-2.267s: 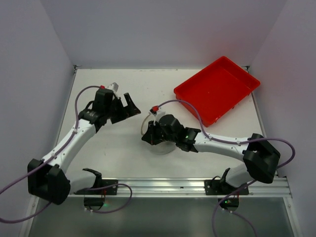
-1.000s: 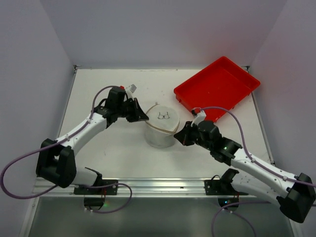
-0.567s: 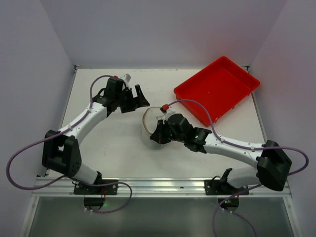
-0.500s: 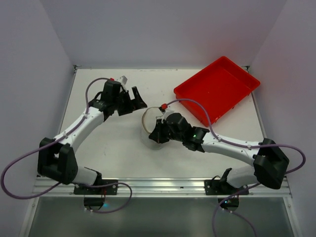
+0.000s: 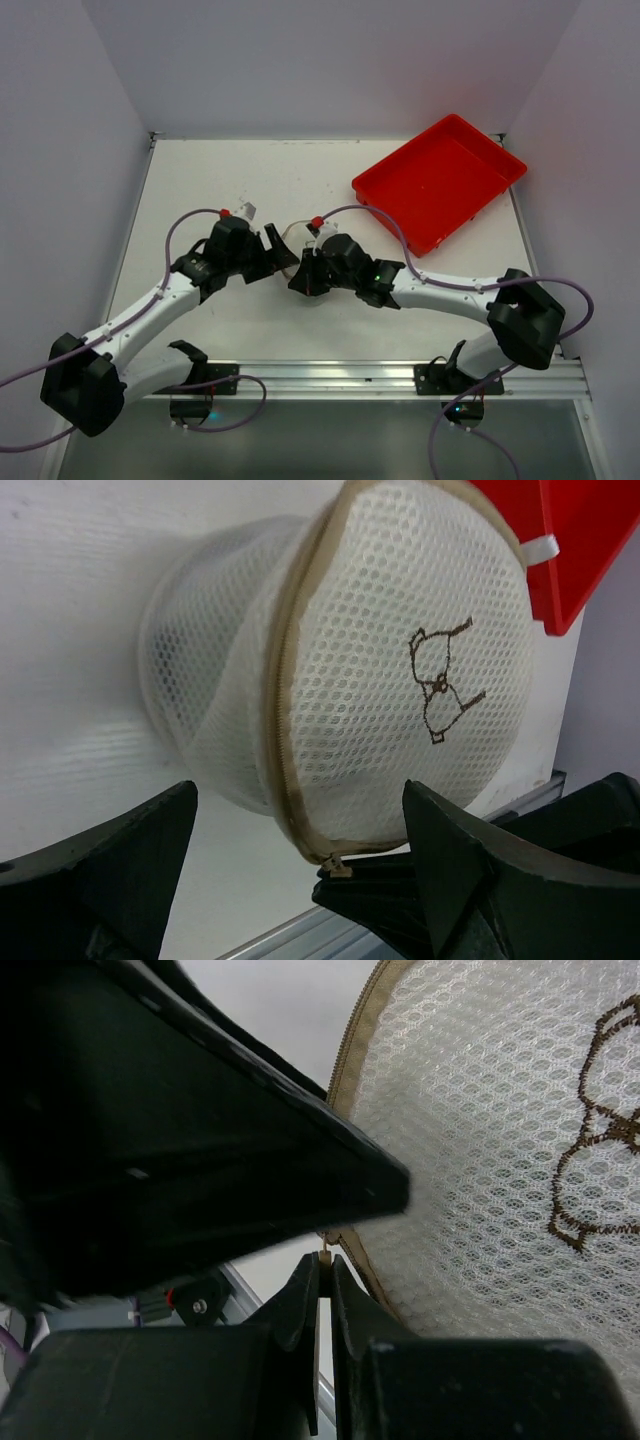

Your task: Unzip the laundry bag and remove the bra

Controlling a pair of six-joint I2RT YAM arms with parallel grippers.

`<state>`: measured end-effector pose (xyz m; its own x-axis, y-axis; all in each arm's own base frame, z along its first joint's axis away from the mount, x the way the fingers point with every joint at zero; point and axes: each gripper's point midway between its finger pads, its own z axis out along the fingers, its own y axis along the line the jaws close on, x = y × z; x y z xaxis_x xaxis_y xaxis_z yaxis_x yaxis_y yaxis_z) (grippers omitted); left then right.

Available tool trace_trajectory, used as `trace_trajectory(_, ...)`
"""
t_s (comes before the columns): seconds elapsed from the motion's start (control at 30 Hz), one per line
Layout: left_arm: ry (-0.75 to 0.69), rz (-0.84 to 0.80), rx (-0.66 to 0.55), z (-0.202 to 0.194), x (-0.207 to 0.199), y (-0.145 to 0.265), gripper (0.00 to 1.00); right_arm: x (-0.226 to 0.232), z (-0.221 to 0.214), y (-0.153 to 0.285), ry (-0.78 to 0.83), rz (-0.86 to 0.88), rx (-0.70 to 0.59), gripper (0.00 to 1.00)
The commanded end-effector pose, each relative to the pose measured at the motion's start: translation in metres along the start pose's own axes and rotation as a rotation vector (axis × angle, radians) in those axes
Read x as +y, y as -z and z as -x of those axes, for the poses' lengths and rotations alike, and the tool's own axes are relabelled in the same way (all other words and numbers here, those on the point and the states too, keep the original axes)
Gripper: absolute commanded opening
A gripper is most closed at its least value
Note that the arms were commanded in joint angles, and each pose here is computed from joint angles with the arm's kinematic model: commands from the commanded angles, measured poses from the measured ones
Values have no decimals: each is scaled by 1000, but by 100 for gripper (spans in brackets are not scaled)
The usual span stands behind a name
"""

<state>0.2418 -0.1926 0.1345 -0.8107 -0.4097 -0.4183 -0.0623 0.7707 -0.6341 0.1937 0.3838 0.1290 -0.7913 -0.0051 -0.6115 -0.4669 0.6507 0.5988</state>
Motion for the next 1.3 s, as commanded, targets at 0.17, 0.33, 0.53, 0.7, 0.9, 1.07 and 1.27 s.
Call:
trace_trajectory(0.17,89,-31,-59,0,-13,-24,19,24,28,17,12,59,-108,0)
trace_trajectory(0.33,70,16,-95,9,-8,-18,0,-29,15,40,53,-91,-116,0)
trace_trajectory(0.53,24,1,-54,8,-2,-14,0,-111,8,92,-10,-247,-161,0)
trace_trajectory(0.7,-102,-11,10,28,3,-18,0,-114,10,114,86,-279,-157,0)
trace_trajectory(0.9,-234,-80,36,79,-47,-38,17,-44,18,88,86,-3,-107,0)
trace_trajectory(1.07,-151,-126,28,89,-68,-39,81,-1,26,45,61,57,-85,0)
trace_trajectory(1.27,-26,-12,-60,70,-30,-7,97,25,46,16,1,94,-133,0)
